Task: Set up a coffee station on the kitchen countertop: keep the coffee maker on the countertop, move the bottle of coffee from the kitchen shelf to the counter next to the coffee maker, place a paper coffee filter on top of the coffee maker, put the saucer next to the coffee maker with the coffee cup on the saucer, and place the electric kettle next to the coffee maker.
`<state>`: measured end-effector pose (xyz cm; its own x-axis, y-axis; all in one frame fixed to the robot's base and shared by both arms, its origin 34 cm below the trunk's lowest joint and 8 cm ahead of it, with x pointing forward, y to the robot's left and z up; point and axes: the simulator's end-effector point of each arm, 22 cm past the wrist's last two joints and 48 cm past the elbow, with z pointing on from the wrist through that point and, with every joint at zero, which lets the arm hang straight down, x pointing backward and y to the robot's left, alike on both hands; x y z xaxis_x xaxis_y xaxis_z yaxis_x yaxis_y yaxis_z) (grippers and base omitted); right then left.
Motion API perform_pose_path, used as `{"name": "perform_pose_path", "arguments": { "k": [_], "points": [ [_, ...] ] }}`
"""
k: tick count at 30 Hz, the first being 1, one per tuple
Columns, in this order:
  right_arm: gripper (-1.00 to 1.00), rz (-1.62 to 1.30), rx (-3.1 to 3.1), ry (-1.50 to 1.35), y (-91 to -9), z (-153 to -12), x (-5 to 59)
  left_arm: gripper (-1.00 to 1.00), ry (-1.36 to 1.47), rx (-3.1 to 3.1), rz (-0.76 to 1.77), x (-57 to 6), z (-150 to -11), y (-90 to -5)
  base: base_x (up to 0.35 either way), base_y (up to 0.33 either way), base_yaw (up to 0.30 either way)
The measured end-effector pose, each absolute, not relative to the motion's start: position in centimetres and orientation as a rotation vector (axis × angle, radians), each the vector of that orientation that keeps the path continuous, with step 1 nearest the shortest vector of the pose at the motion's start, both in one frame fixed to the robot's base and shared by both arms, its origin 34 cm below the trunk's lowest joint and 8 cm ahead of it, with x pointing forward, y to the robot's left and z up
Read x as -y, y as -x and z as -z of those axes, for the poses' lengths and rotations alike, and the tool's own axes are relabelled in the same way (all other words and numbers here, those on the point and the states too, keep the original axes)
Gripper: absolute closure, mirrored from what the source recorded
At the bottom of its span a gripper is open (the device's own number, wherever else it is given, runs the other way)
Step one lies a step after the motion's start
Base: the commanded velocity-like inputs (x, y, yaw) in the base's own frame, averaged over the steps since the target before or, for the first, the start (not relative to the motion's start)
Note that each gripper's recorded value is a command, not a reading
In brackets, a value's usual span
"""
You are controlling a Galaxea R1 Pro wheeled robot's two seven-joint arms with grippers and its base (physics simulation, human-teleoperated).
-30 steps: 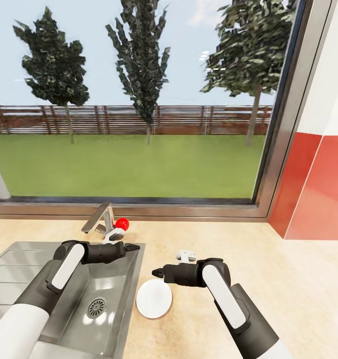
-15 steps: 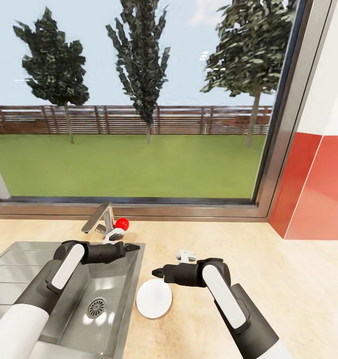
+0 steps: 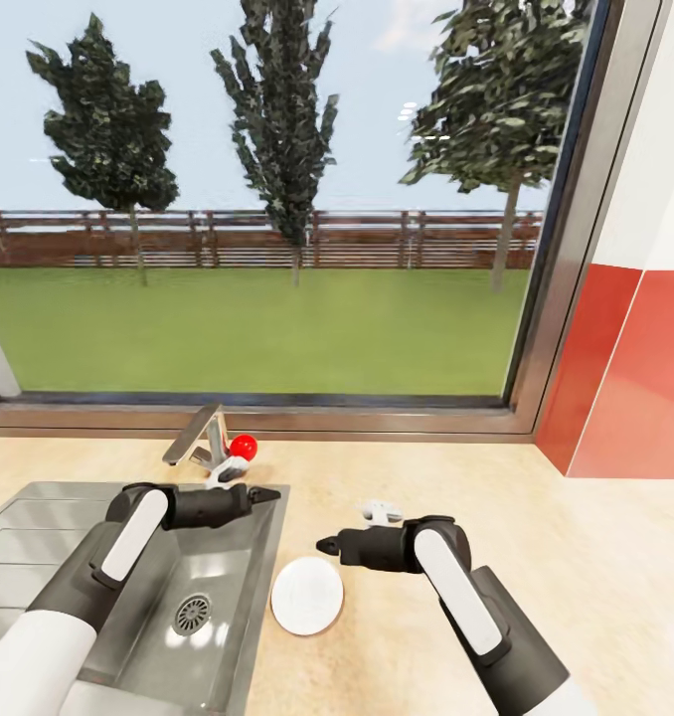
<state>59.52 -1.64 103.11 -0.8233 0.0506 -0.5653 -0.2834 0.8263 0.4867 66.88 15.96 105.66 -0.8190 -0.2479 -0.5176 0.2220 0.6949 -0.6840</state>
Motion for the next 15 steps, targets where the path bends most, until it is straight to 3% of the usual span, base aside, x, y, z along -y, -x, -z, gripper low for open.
{"name": "perform_pose_path", "arguments": {
  "k": [10, 15],
  "points": [
    [-1.0, -0.712, -2.443, 0.165, -59.9, -102.3, 3.9, -1.0, 0.054, -2.349, 1.076, -16.1, -102.7, -64.9, 0.0, 0.0, -0.006],
    [-1.0, -0.716, -2.439, 0.162, -59.9, -102.4, 3.9, -1.0, 0.055, -2.34, 1.085, -16.0, -103.1, -65.2, 0.0, 0.0, -0.211]
  ]
}}
